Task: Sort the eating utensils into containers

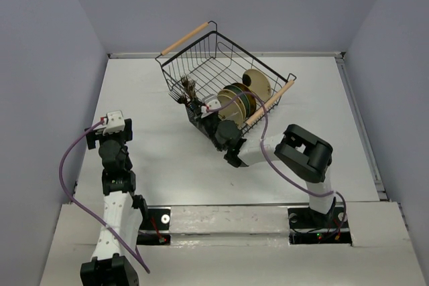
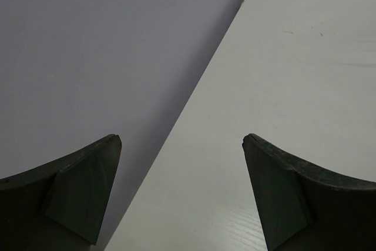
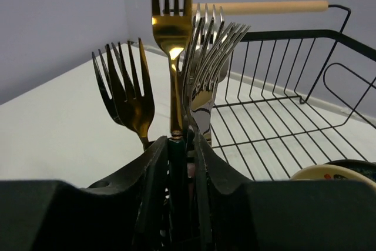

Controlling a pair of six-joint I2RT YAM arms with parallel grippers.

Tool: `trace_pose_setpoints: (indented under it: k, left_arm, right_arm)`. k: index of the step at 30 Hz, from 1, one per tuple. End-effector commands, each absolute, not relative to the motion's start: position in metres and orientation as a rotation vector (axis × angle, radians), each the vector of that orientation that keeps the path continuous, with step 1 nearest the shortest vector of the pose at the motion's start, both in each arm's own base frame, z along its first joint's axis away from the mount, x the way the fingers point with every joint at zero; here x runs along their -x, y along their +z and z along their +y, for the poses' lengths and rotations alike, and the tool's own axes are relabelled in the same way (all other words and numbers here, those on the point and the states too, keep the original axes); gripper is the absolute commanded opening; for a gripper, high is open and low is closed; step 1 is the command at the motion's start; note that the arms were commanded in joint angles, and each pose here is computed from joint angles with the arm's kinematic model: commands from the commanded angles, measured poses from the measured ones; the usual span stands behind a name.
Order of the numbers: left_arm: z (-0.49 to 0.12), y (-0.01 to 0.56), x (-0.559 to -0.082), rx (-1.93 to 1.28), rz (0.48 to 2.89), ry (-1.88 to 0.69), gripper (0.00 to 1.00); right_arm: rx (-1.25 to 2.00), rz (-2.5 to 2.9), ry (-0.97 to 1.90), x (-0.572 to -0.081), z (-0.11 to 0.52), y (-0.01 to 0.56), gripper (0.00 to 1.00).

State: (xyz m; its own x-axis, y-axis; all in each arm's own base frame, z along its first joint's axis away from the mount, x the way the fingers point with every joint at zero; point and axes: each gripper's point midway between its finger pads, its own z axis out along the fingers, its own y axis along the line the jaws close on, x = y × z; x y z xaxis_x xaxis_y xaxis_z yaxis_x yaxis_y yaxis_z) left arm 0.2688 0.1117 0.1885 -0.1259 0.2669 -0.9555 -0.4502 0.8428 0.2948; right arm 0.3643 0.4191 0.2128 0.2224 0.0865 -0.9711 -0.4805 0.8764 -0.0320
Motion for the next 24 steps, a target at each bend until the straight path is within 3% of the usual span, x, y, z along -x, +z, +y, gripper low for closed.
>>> trace_pose_setpoints:
  k: [1, 4, 13, 16, 19, 22, 24]
  left_arm:
    - [0.114, 0.203, -0.269, 0.158, 1.514, 0.629, 0.99]
    - [0.114, 0.202, -0.269, 0.159, 1.516, 0.63, 0.99]
    - [0.114, 0.202, -0.269, 0.158, 1.516, 0.629, 0.99]
    - [0.114, 0.202, -0.269, 0.157, 1.516, 0.631, 0.99]
    - [0.113, 0.202, -0.269, 0.153, 1.515, 0.629, 0.99]
    - [0.113, 0.201, -0.27, 0.148, 1.514, 0.625, 0.99]
    - [0.112, 0.2, -0.27, 0.147, 1.516, 0.624, 0.99]
  right_arm:
    - [0.289, 1.243, 0.52, -0.349, 0.41, 0.25, 0.41]
    - [0.305, 1.258, 0.534, -0.343, 0.406, 0.255, 0.53]
    - [0.434, 1.378, 0.52, -0.336, 0.413, 0.274, 0.63]
    - [0.434, 1.383, 0.575, -0.325, 0.408, 0.315, 0.68]
    - [0.398, 1.512, 0.464, -0.326, 0.374, 0.329, 0.83]
    - [0.276, 1.592, 0.419, -0.334, 0.327, 0.358, 0.88]
    - [0.263, 1.717, 0.339, -0.335, 0.292, 0.34, 0.92]
